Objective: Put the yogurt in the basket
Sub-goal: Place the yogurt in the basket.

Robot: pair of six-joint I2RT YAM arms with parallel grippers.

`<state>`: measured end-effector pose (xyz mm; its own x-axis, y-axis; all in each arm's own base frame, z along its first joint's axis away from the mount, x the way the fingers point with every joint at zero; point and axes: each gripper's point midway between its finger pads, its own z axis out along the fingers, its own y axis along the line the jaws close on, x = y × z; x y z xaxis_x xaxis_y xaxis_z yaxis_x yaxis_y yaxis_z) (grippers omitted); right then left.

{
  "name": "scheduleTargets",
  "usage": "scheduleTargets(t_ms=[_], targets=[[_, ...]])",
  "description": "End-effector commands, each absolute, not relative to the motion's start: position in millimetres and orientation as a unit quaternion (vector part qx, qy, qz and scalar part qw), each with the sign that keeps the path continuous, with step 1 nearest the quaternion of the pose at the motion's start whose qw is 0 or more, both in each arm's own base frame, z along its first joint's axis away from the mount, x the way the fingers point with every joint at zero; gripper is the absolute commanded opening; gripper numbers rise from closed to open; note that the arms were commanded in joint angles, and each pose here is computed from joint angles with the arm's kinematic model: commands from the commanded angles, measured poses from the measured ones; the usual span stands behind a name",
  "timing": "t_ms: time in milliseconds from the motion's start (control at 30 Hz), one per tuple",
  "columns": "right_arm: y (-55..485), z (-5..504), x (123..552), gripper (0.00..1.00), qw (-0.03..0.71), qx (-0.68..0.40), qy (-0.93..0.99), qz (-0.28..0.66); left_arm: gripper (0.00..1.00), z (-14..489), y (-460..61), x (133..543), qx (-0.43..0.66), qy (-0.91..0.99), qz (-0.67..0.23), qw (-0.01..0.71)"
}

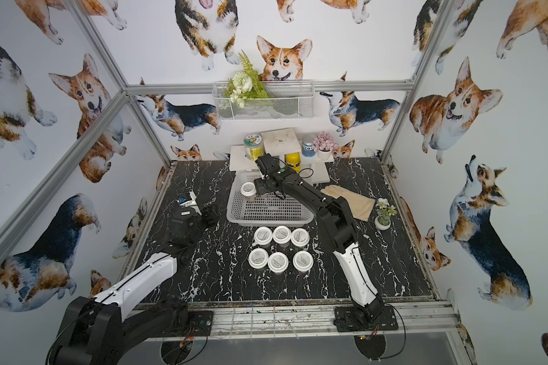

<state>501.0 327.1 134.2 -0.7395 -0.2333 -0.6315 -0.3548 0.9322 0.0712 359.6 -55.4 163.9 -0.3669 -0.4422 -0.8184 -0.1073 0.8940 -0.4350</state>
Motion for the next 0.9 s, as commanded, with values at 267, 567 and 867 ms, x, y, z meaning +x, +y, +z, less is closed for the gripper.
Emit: scheduleTargets(t_ms=[267,567,867], targets=[[324.1,130.8,509.0,0.69,0.335,-0.147,0.928,0.077,0.55,174.9,-57.1,363.5,-0.161,0.802,-0.161,0.552],[322.1,125.9,509.0,0.69,0.327,-0.149,0.931,0.066,0.55,174.5,-57.1,363.7,-0.161,0.803,-0.161,0.551],[323.8,125.5,505.8,0.69,0.324,-0.155,0.932,0.057,0.55,175.0,-56.9,363.9,-0.161,0.802,-0.161,0.552]])
